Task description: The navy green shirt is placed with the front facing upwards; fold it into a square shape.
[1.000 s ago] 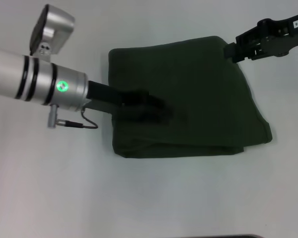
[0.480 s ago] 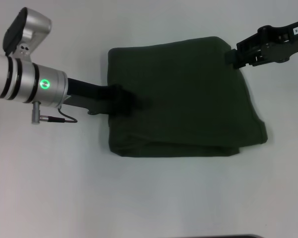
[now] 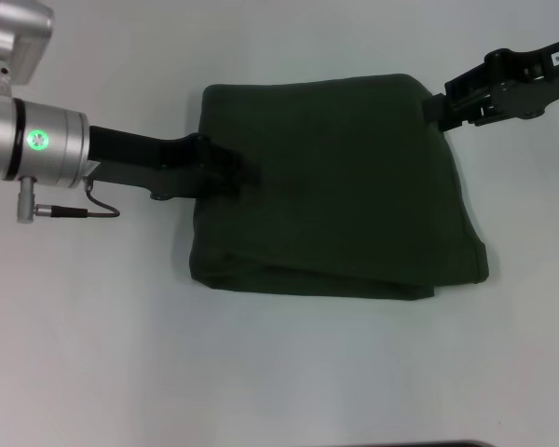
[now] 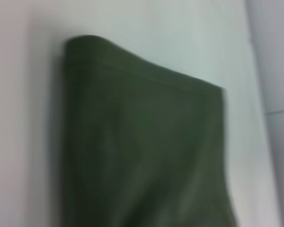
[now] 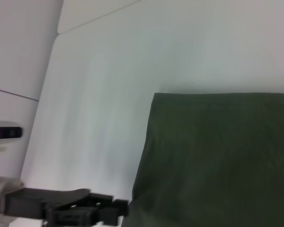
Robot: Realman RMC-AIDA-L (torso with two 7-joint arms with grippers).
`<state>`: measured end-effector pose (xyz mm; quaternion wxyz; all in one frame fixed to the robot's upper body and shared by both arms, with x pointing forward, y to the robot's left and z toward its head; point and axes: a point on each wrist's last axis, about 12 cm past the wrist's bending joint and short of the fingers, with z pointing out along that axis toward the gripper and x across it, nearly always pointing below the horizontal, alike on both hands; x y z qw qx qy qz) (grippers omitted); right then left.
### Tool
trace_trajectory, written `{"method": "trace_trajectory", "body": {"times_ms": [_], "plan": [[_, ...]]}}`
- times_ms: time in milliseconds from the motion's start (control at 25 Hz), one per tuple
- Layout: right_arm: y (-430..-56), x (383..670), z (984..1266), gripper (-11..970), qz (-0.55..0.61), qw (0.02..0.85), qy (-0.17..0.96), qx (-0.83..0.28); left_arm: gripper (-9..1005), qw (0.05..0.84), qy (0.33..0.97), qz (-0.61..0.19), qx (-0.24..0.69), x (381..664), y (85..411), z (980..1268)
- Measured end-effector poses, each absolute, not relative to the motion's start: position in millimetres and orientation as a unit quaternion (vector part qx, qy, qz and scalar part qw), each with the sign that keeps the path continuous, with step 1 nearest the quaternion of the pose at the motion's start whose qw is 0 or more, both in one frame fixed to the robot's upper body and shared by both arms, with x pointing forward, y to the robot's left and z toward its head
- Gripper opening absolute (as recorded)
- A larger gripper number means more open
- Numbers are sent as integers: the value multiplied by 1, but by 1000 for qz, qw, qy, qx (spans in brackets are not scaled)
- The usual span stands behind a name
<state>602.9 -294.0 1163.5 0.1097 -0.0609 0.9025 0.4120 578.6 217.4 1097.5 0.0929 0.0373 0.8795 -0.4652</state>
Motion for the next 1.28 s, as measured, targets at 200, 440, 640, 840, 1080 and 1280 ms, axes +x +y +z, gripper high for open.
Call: {"method": "trace_trajectory", "body": {"times_ms": [200, 440, 640, 840, 1080, 1280], "plan": [[-298, 604, 1166, 339, 409, 115, 903, -59, 405, 96, 858, -501, 55, 576, 210, 1110], [-291, 606, 1165, 340, 412, 112, 902, -66, 409, 114, 870, -476, 63, 585, 182, 1103], [-282, 607, 1156, 341, 405, 104, 906, -68, 413, 127, 884, -446, 60, 593, 173, 1094], [-276, 606, 1142, 341, 406, 101, 907, -52, 416, 128, 889, -436, 59, 594, 173, 1091], [-259, 607, 1125, 341, 409, 106, 906, -32, 420, 114, 875, -465, 70, 591, 164, 1097], [-246, 613, 1117, 341, 405, 129, 905, -17, 423, 111, 878, -458, 81, 593, 155, 1100]]}}
